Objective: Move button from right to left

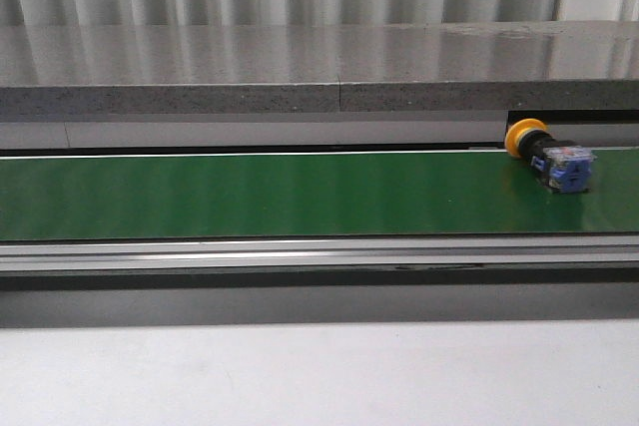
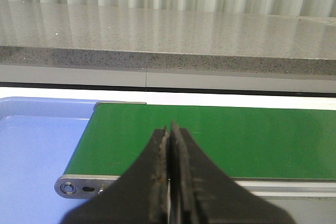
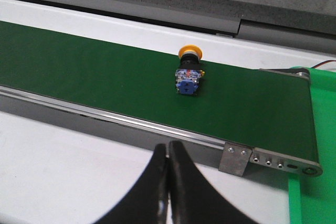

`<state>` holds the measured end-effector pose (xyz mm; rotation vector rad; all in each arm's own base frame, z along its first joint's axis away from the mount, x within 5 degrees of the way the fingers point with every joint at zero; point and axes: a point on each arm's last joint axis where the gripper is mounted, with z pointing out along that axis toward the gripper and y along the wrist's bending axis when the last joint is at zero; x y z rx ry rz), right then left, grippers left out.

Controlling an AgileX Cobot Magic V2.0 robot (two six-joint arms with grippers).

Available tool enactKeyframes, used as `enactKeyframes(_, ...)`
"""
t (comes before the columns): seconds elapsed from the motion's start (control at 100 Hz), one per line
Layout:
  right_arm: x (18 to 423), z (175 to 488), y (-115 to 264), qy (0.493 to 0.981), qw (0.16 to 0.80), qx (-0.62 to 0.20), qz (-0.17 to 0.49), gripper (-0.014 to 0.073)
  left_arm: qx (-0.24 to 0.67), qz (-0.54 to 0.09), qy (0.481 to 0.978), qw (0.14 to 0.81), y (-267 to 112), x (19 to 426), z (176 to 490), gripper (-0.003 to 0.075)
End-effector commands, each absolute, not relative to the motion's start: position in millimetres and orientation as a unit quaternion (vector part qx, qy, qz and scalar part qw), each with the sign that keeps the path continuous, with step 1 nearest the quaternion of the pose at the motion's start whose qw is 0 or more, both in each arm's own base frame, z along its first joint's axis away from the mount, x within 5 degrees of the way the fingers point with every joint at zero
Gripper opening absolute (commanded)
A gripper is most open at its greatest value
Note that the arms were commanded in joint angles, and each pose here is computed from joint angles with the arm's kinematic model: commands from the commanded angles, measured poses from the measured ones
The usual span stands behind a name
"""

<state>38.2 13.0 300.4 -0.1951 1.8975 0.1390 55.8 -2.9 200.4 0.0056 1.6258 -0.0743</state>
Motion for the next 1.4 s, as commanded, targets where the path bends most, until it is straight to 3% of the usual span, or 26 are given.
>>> enactKeyframes(0.0, 32.2, 310.9, 12.1, 0.775, 0.624, -0.081, 0.059, -0.0065, 0.000, -0.037, 0.693, 0.720, -2.8, 54.4, 201.5, -0.0020)
enactKeyframes(0.59, 26.2, 311.7, 11.5, 0.766, 0.635, -0.081, 0.058, -0.0065, -0.001, -0.037, 0.671, 0.740, -2.6, 52.7, 220.9, -0.0020)
enactKeyframes(0.87, 26.2, 311.7, 11.5, 0.766, 0.635, -0.081, 0.058, -0.0065, 0.003, -0.031, 0.716, 0.697, -2.8, 57.1, 258.1, -0.0020)
enactKeyframes(1.03, 26.2, 311.7, 11.5, 0.766, 0.635, -0.081, 0.058, -0.0065, 0.004, -0.028, 0.774, 0.632, -3.2, 65.5, 272.7, -0.0013)
enactKeyframes(1.08, 26.2, 311.7, 11.5, 0.766, 0.635, -0.081, 0.058, -0.0065, 0.004, -0.027, 0.787, 0.616, -3.4, 69.6, 276.5, 0.0026)
enactKeyframes(1.15, 26.2, 311.7, 11.5, 0.766, 0.635, -0.081, 0.058, -0.0065, 0.002, -0.029, 0.794, 0.607, -3.9, 76.1, 281.3, 0.0153)
enactKeyframes(1.3, 26.2, 311.7, 11.5, 0.766, 0.635, -0.081, 0.058, -0.0065, 0.002, -0.029, 0.791, 0.611, -4.4, 86.3, 288.2, 0.0550)
enactKeyframes(1.39, 26.2, 311.7, 11.5, 0.766, 0.635, -0.081, 0.058, -0.0065, 0.002, -0.030, 0.779, 0.626, -4.5, 89.0, 291.6, 0.0636)
